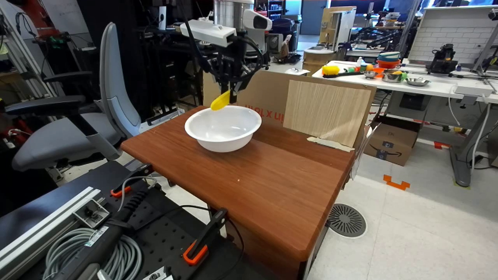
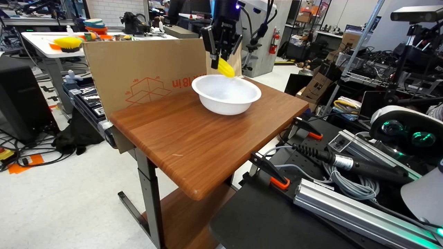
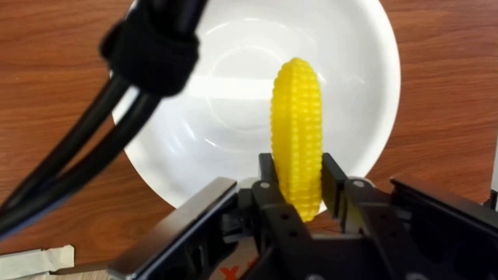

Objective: Put the yellow plushy in the white bowl

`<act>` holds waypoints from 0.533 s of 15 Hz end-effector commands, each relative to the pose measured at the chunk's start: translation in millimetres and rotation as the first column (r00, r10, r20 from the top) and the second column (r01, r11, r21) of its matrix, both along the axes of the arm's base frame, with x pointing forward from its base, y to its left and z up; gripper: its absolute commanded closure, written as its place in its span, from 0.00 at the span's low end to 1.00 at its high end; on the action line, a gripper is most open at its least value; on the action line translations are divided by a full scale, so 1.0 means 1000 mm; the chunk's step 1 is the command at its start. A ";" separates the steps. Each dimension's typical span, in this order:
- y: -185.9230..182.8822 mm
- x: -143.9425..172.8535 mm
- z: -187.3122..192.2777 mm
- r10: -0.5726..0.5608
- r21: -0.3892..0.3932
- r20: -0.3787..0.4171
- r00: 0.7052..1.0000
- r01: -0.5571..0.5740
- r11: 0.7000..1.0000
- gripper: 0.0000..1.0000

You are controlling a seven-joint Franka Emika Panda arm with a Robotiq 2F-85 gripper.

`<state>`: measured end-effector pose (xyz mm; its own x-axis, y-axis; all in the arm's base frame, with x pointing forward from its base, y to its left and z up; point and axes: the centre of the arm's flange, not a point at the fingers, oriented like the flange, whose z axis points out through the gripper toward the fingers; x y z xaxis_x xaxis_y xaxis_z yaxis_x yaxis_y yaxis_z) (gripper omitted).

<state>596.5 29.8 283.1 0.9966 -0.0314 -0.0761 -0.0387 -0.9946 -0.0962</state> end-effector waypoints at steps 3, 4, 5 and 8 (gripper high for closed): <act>-0.019 0.011 -0.017 -0.089 -0.047 -0.061 0.994 0.086 0.995 0.92; -0.019 0.011 -0.017 -0.097 -0.053 -0.062 0.993 0.093 0.994 0.44; -0.019 0.011 -0.016 -0.098 -0.058 -0.063 0.993 0.095 0.994 0.42; -0.017 0.010 -0.009 -0.105 -0.048 -0.064 0.992 0.102 0.994 0.21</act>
